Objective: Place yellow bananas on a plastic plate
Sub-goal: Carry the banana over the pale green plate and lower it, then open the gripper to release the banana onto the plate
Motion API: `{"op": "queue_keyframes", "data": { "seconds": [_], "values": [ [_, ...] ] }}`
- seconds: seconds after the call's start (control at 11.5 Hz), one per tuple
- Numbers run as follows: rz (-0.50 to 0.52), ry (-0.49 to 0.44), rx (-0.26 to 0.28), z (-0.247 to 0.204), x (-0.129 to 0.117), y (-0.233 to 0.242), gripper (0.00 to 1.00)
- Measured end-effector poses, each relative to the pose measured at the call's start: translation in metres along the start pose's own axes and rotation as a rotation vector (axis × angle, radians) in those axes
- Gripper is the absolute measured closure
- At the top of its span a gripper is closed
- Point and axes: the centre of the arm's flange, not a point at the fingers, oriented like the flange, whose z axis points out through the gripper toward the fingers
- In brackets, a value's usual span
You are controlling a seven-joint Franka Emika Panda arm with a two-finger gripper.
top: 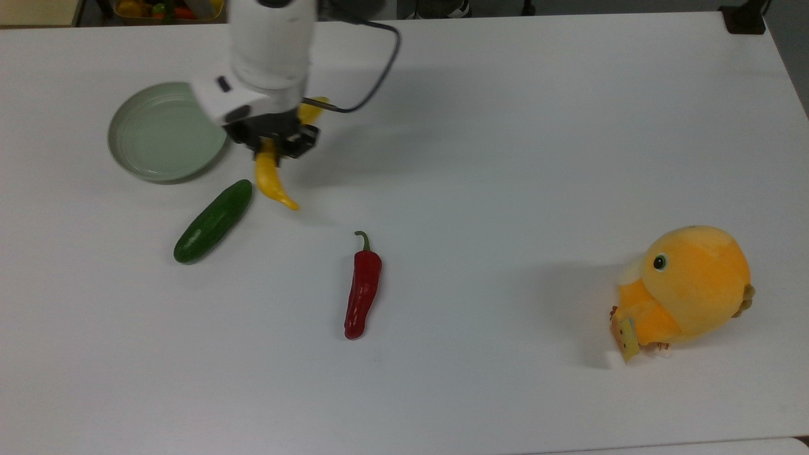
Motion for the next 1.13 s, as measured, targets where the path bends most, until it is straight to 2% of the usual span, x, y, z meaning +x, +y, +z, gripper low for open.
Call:
{"op": "queue_keyframes", "data": {
  "seconds": [0.17, 0.43, 0.87, 1.13],
  "values": [
    [-0.057, -0.003, -0.023, 0.011, 0.0, 0.062, 0.71],
    [-0.11, 0.096, -0.053, 0.031, -0.001, 0.131, 0.71],
    [-0.29, 0.009, -0.047, 0.081, -0.032, 0.16, 0.71],
    [-0.296, 0.005, -0.049, 0.083, -0.034, 0.169, 0.58]
  ]
}}
